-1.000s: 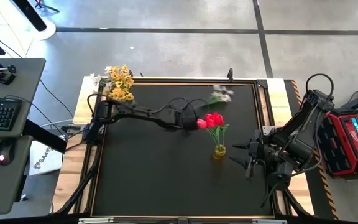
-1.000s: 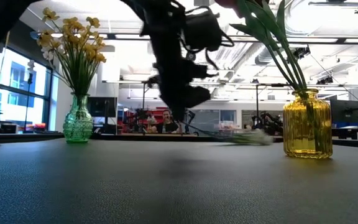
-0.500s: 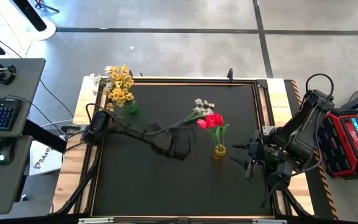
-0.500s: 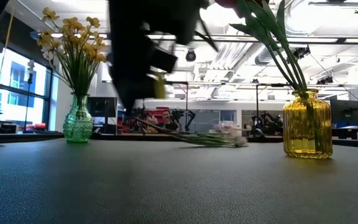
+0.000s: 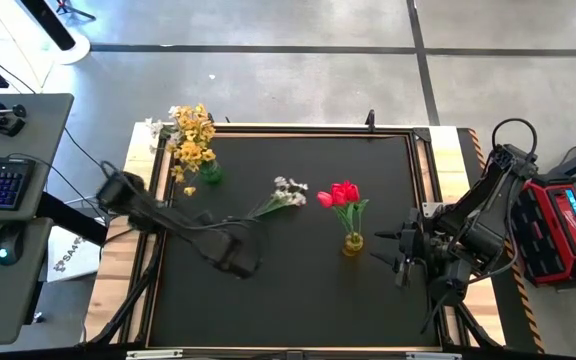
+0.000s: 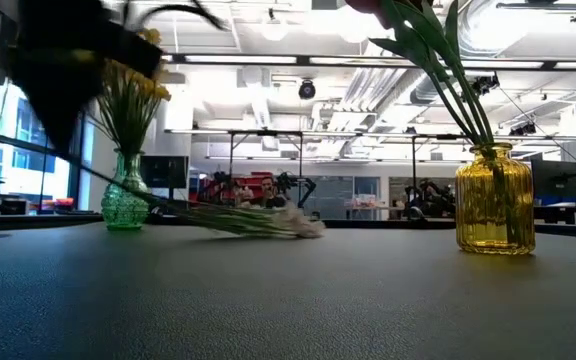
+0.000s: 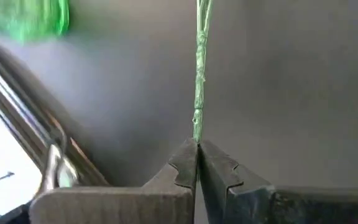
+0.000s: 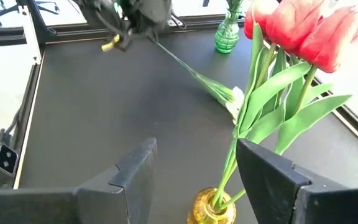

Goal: Sort flowers into vase by color
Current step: Put the white clustered flowers into the green flower vase

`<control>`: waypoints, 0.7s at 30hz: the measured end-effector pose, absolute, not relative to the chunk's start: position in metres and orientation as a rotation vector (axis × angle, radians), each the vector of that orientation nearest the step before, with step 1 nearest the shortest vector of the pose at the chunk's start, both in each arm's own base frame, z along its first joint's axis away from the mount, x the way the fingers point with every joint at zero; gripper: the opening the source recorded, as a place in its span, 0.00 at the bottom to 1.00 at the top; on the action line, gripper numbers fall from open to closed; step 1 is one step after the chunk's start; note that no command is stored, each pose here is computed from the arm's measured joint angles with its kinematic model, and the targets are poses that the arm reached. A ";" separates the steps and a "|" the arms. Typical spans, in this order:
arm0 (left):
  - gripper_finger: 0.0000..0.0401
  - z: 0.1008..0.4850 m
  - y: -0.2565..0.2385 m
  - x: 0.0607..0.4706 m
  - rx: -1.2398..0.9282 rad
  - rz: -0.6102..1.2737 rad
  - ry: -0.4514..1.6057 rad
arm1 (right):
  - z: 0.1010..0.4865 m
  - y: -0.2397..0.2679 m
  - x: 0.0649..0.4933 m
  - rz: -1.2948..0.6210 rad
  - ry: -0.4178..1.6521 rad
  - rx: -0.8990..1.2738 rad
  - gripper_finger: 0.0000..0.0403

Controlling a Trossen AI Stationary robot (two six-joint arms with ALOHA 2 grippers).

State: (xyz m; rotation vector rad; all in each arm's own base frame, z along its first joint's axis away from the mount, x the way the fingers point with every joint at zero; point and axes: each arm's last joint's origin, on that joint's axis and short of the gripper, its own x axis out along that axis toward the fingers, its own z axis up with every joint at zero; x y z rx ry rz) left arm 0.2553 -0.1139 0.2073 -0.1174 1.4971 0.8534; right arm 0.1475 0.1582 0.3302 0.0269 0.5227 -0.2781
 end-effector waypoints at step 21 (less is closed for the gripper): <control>0.41 0.230 -0.132 0.223 -0.319 0.619 0.996 | 0.330 0.158 0.147 -0.273 0.524 0.001 0.51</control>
